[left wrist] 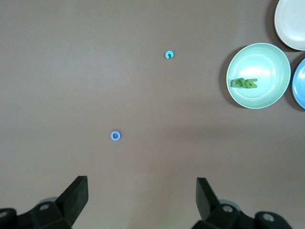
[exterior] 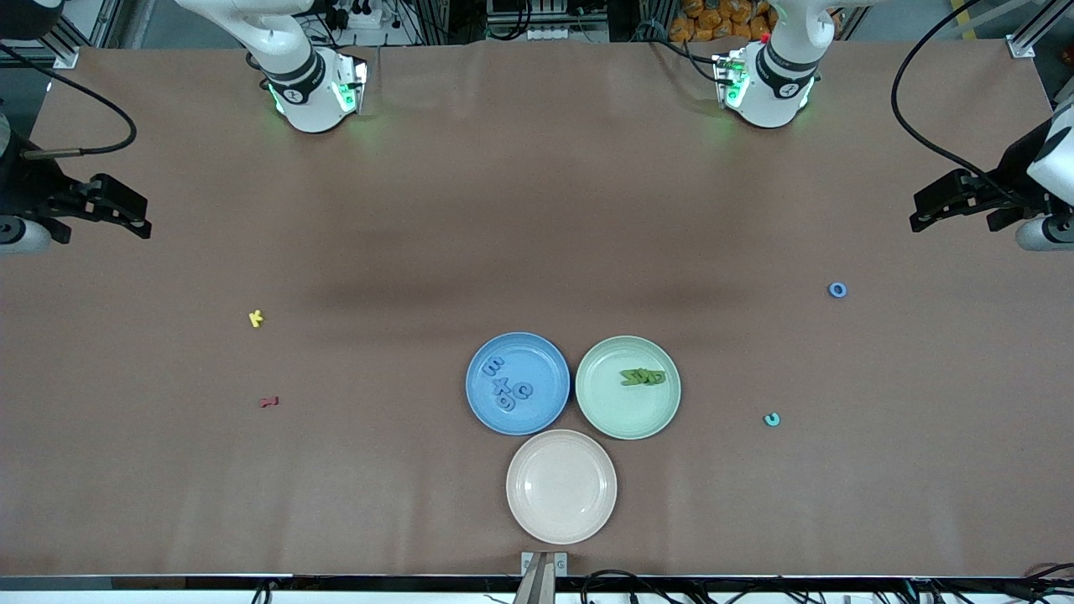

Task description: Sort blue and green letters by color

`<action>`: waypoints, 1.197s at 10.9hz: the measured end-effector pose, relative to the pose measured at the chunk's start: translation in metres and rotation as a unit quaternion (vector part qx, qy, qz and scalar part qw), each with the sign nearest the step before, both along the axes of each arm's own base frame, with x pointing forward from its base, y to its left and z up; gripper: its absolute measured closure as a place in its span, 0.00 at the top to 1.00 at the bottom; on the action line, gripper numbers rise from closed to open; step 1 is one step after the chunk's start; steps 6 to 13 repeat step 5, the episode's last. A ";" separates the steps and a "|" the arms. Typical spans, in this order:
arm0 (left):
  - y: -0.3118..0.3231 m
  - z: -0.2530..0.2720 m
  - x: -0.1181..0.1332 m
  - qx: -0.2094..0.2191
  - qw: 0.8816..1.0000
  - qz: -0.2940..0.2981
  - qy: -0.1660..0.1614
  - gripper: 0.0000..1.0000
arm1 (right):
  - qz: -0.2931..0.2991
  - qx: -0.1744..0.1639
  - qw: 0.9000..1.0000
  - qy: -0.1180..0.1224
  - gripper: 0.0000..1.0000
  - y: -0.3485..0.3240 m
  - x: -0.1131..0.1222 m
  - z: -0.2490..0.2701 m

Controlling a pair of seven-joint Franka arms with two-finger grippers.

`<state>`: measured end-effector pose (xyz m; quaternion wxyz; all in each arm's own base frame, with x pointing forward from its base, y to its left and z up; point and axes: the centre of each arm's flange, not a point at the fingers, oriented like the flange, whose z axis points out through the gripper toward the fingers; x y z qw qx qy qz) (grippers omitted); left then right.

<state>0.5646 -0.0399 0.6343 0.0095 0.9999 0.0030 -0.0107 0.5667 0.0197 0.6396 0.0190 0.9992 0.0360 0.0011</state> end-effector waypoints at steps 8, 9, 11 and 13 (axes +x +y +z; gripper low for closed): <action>-0.001 0.000 0.000 0.000 1.000 -0.001 -0.001 1.00 | 0.022 0.000 1.000 -0.013 1.00 -0.009 0.000 0.013; -0.001 0.000 0.000 0.000 1.000 -0.001 -0.001 1.00 | 0.022 0.000 1.000 -0.013 1.00 -0.009 0.000 0.013; -0.001 0.000 0.000 0.000 1.000 -0.001 -0.001 1.00 | 0.022 0.000 1.000 -0.013 1.00 -0.009 0.000 0.013; -0.001 0.000 0.000 0.000 1.000 -0.001 -0.001 1.00 | 0.022 0.000 1.000 -0.013 1.00 -0.009 0.000 0.013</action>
